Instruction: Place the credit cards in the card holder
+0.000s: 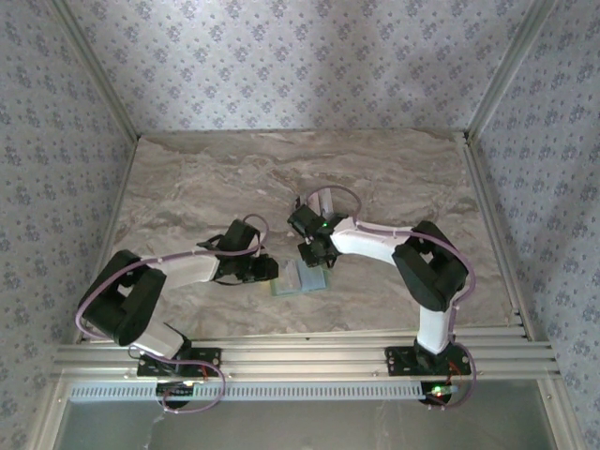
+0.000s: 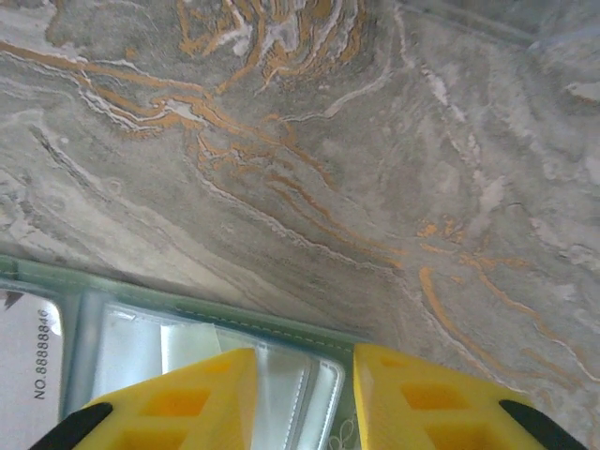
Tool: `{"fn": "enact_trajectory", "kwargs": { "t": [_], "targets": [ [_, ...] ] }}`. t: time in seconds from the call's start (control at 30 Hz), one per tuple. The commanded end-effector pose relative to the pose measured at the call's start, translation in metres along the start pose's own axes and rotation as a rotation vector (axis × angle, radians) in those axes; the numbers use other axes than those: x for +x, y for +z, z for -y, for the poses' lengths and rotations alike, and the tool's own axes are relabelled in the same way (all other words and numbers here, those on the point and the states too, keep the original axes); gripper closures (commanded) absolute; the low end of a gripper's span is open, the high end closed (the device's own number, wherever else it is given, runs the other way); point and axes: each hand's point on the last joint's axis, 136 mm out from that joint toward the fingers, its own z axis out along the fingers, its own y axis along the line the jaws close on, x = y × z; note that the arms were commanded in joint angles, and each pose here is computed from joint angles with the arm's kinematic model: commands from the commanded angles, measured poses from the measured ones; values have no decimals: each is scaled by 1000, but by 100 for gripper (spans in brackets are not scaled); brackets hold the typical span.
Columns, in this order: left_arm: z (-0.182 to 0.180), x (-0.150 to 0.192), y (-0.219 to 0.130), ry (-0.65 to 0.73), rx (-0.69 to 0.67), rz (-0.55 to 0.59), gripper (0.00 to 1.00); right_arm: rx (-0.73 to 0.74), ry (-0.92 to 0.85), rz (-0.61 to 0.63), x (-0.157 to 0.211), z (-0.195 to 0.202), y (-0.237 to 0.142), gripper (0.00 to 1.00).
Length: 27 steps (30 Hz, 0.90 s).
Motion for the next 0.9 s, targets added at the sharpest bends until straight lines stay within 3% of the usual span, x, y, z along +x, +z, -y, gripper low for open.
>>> {"fn": "enact_trajectory", "kwargs": {
  "t": [0.0, 0.13, 0.4, 0.87],
  "targets": [
    [-2, -2, 2, 13, -22, -7, 75, 39, -10, 99, -16, 3, -33, 64],
    [-2, -1, 3, 11, -22, -9, 75, -2, -13, 126, -20, -5, -42, 63],
    [-1, -1, 2, 11, -19, -10, 75, -27, -19, 25, -2, -10, -17, 64],
    [-1, -1, 2, 11, -19, -10, 75, -32, 14, -46, 7, -4, 5, 65]
  ]
}}
